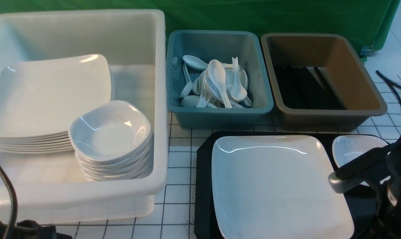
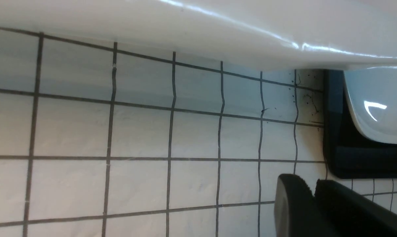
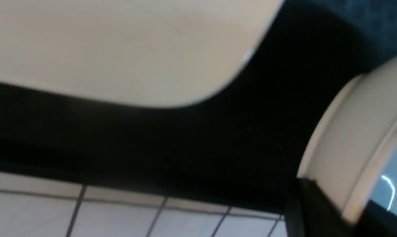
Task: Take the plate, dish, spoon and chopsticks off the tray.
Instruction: Use the right arm to grab a small plate from the dinner plate, then use the right arm to put the small plate into the large storage box on the left
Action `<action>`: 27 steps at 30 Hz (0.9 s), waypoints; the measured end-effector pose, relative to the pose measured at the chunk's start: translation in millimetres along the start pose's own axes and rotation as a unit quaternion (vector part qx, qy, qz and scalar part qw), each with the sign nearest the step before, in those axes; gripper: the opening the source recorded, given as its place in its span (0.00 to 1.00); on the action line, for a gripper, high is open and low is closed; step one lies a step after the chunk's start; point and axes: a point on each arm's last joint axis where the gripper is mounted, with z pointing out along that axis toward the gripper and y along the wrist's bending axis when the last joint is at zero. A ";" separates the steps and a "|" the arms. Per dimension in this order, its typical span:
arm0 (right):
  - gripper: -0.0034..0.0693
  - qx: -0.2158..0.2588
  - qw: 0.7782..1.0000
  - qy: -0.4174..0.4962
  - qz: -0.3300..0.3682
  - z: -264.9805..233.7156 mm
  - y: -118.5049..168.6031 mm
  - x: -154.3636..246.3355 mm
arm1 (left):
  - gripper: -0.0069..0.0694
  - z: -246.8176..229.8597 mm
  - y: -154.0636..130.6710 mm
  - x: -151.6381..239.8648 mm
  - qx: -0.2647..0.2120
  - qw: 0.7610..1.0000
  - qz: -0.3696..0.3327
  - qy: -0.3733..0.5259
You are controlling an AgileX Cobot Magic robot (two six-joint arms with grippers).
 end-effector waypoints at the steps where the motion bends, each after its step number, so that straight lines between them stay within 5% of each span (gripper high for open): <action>1: 0.10 -0.002 1.000 -0.007 0.003 -4.1 -1.1 1.2 | 0.22 0.0 0.0 0.2 0.000 1.000 0.000 0.001; 8: 0.10 -0.102 0.969 -0.222 0.022 -112.0 -16.0 6.3 | 0.24 0.0 0.1 0.8 0.000 1.000 0.001 0.005; 15: 0.10 -0.296 0.846 -0.423 -0.133 -190.2 20.8 -27.2 | 0.25 -0.1 4.3 1.7 -0.024 1.000 0.015 0.010; 19: 0.10 -0.304 0.796 -0.463 -0.246 -197.5 62.2 -62.0 | 0.26 -0.6 9.4 3.7 -0.051 0.998 0.026 0.022; 27: 0.11 -0.209 0.691 -0.502 -0.476 -181.8 169.4 -130.1 | 0.28 -0.9 12.2 4.7 -0.067 0.997 0.029 0.028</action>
